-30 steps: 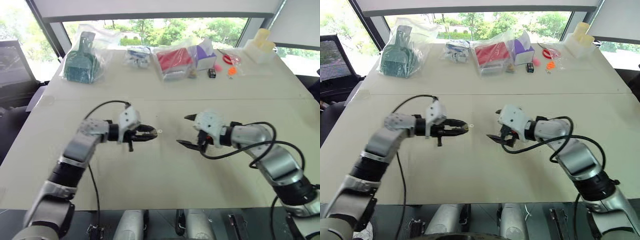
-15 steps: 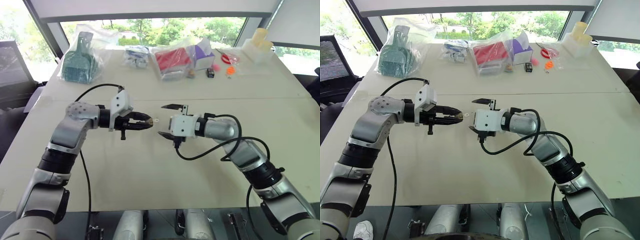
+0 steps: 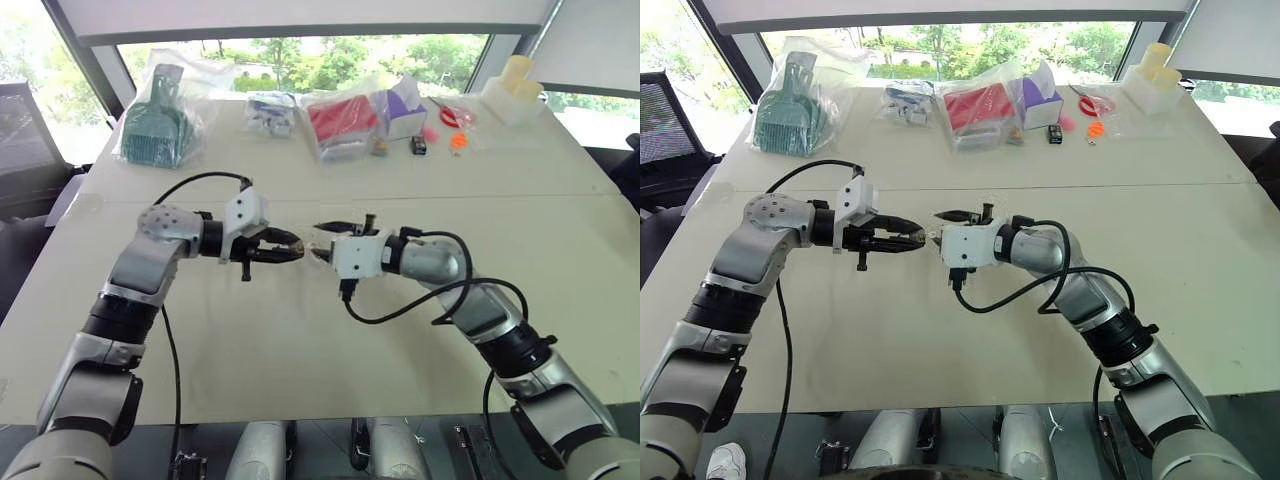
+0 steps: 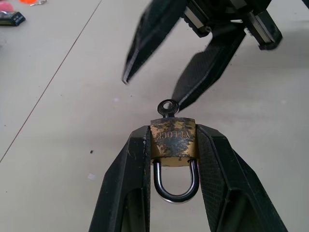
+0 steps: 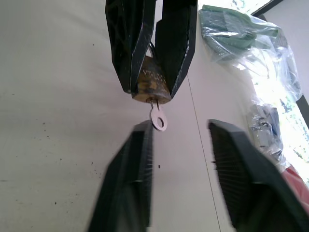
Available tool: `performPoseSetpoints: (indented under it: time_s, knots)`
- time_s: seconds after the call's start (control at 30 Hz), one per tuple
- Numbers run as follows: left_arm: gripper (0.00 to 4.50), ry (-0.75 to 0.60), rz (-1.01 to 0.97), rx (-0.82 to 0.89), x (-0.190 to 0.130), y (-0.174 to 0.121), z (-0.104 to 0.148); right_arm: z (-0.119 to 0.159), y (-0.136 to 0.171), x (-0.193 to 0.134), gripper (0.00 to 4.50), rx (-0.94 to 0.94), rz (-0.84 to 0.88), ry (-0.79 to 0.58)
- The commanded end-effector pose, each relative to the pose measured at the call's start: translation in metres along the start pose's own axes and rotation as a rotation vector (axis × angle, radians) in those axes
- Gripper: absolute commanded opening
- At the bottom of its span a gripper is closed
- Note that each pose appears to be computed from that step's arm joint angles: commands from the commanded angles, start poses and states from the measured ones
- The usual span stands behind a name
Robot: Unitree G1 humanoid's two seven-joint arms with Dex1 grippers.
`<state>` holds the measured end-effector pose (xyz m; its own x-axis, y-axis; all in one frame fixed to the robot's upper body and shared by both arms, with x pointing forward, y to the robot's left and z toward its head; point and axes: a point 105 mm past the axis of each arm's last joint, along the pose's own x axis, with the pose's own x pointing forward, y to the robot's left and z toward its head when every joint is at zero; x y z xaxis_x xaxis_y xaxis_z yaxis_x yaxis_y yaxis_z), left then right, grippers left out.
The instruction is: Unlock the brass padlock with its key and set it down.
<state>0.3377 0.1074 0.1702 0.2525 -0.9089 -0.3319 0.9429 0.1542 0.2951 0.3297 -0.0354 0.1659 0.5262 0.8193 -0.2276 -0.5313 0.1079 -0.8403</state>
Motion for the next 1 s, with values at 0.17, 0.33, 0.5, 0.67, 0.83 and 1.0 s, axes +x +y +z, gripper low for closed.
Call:
performPoseSetpoints:
  time_s: [0.17, 0.33, 0.5, 0.67, 0.83, 1.0]
  knots:
    - [0.76, -0.02, 0.002, 0.047, 0.001, 0.004, 0.01, 0.022, -0.013, 0.001, 0.04, -0.057, -0.051, -0.07]
    - [0.76, -0.023, 0.008, 0.079, 0.004, 0.005, 0.012, 0.023, -0.012, 0.002, 0.04, -0.059, -0.027, -0.074]
    - [0.76, 0.009, 0.018, 0.27, 0.008, 0.006, 0.013, 0.019, -0.008, 0.002, 0.04, 0.06, 0.056, -0.067]
    - [0.76, 0.01, 0.039, 0.46, 0.012, 0.01, 0.02, 0.018, -0.003, 0.003, 0.04, 0.255, 0.188, -0.063]
    - [0.76, -0.009, 0.055, 0.545, 0.013, 0.014, 0.025, 0.015, -0.013, 0.009, 0.04, 0.295, 0.205, -0.044]
    - [0.76, -0.067, 0.058, 0.336, 0.009, 0.02, 0.027, 0.007, -0.029, 0.01, 0.04, -0.046, 0.049, -0.009]
